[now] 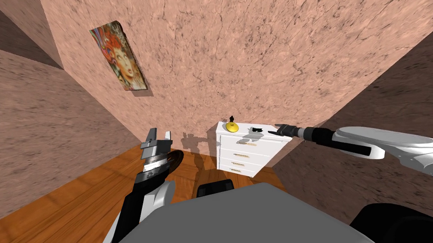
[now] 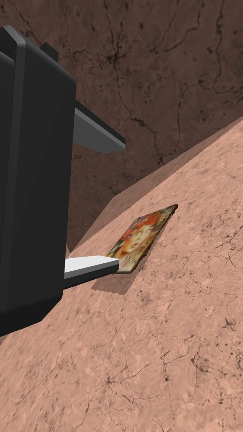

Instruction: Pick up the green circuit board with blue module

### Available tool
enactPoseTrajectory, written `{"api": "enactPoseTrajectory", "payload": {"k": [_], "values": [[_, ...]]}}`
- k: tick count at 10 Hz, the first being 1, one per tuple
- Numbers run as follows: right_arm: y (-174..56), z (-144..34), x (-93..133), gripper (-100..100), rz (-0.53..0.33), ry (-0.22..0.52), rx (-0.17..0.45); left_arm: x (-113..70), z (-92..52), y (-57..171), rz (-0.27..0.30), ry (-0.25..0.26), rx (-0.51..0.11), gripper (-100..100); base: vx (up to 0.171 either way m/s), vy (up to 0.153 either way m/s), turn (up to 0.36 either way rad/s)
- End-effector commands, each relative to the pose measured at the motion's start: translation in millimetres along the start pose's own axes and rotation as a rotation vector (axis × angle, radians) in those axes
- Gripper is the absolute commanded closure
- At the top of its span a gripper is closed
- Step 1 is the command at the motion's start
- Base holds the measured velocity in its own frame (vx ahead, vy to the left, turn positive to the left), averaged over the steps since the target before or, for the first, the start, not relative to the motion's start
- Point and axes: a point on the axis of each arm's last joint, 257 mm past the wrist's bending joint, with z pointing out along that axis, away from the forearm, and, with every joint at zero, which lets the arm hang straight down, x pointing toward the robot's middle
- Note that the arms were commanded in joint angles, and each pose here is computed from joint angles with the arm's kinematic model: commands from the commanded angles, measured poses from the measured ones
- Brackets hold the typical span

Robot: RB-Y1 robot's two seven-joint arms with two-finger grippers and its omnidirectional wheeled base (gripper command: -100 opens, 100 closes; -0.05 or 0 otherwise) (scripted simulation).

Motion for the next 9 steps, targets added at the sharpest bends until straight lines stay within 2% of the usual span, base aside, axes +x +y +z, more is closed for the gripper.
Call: {"api": "enactPoseTrajectory", "payload": {"k": [1,2,3,4,5,6,7,8,9], "values": [[-2,4.1,-5,-100,-0.056,0.025,-0.025,0.0,0.0,0,0.000,0.000,0.000,0,0.030,0.055,-0.014],[-6,2.5,4,-100,-0.103,0.069,-0.042,0.0,0.0,0,0.000,0.000,0.000,0,0.050,0.071,-0.018],[-5,7.3,-4,-100,-0.129,0.071,-0.056,0.0,0.0,0,0.000,0.000,0.000,0,0.041,0.056,-0.021],[-9,6.0,5,-100,-0.174,0.115,-0.077,0.0,0.0,0,0.000,0.000,0.000,0,0.041,0.064,-0.020],[-8,10.1,-2,-100,-0.196,0.117,-0.088,0.0,0.0,0,0.000,0.000,0.000,0,0.035,0.053,-0.020],[-10,9.0,6,-100,-0.240,0.159,-0.112,0.0,0.0,0,0.000,0.000,0.000,0,0.036,0.060,-0.030],[-10,12.7,0,-100,-0.259,0.161,-0.122,0.0,0.0,0,0.000,0.000,0.000,0,0.035,0.054,-0.017],[-11,11.9,8,-100,-0.304,0.203,-0.149,0.0,0.0,0,0.000,0.000,0.000,0,0.047,0.063,-0.027],[-11,14.9,3,-100,-0.319,0.204,-0.156,0.0,0.0,0,0.000,0.000,0.000,0,0.038,0.053,-0.020]]}}
